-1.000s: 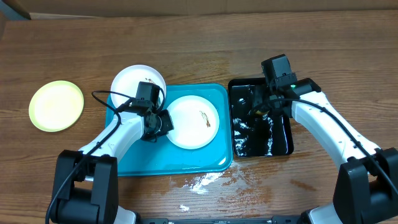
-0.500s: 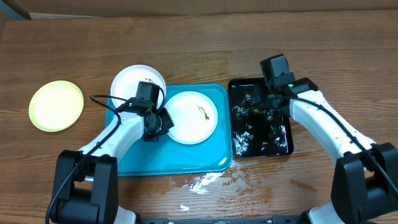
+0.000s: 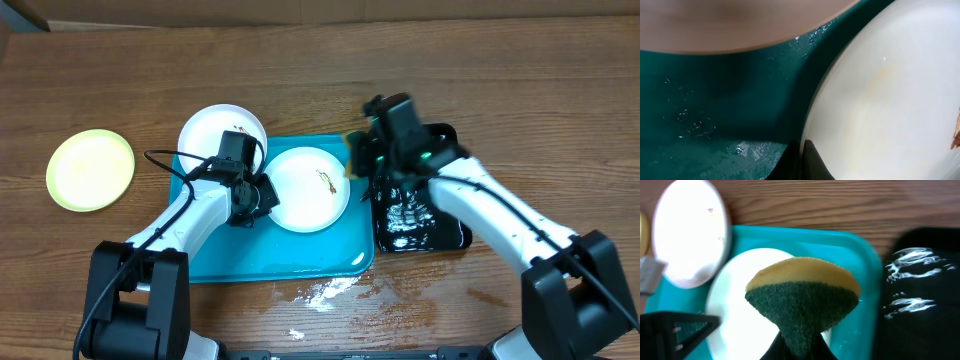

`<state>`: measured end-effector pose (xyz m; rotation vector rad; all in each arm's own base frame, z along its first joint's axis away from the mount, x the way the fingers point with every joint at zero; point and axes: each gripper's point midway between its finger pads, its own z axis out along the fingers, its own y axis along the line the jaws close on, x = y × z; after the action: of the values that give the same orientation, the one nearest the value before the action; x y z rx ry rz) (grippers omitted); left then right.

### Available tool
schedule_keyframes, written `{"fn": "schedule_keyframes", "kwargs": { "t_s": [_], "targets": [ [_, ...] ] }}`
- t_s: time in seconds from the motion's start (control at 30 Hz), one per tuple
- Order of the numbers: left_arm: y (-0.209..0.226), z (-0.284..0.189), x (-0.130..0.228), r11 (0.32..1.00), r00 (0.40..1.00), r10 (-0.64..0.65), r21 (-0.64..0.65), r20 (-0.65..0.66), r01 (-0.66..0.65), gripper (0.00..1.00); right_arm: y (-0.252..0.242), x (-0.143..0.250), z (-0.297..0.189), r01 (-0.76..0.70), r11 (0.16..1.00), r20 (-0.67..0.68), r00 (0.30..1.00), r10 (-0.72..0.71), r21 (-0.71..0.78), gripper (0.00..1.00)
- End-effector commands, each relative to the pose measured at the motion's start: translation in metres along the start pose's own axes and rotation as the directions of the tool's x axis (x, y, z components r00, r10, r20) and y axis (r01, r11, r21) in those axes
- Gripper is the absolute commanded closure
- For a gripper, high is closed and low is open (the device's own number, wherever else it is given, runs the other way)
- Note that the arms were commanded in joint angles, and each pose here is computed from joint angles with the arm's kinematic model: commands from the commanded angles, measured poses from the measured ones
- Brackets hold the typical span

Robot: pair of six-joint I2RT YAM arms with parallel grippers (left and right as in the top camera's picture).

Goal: Clean dirty plates on tray and stack at the side
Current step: 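Lift the sponge with the right gripper and carry it to the white plate, then scrub the white plate with the sponge while the left gripper holds its rim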

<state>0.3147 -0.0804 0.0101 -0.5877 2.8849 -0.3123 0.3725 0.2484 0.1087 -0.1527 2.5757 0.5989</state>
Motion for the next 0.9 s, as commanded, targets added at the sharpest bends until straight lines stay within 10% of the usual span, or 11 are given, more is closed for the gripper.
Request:
{"fn": "schedule_keyframes", "kwargs": {
  "t_s": [0.0,0.73,0.8,0.87],
  "targets": [
    [0.005,0.001,-0.008,0.997,0.997,0.064,-0.050,0.031,-0.063,0.96,0.020,-0.002,0.011,0.070,0.997,0.050,0.996,-0.072,0.033,0.96],
    [0.007,0.001,-0.009,0.995,0.996,0.079,-0.062,0.037,-0.076,0.96,0.049,0.035,0.053,0.276,0.952,0.036,0.958,-0.283,0.130,0.96],
    [0.007,0.001,-0.009,0.995,0.996,0.079,-0.062,0.037,-0.076,0.96,0.048,0.036,0.053,0.279,0.951,0.034,0.958,-0.286,0.134,0.87],
    [0.007,0.001,-0.009,0.995,0.996,0.078,-0.063,0.035,-0.076,0.96,0.049,0.036,0.053,0.279,0.951,0.034,0.958,-0.285,0.133,0.53]
  ]
}}
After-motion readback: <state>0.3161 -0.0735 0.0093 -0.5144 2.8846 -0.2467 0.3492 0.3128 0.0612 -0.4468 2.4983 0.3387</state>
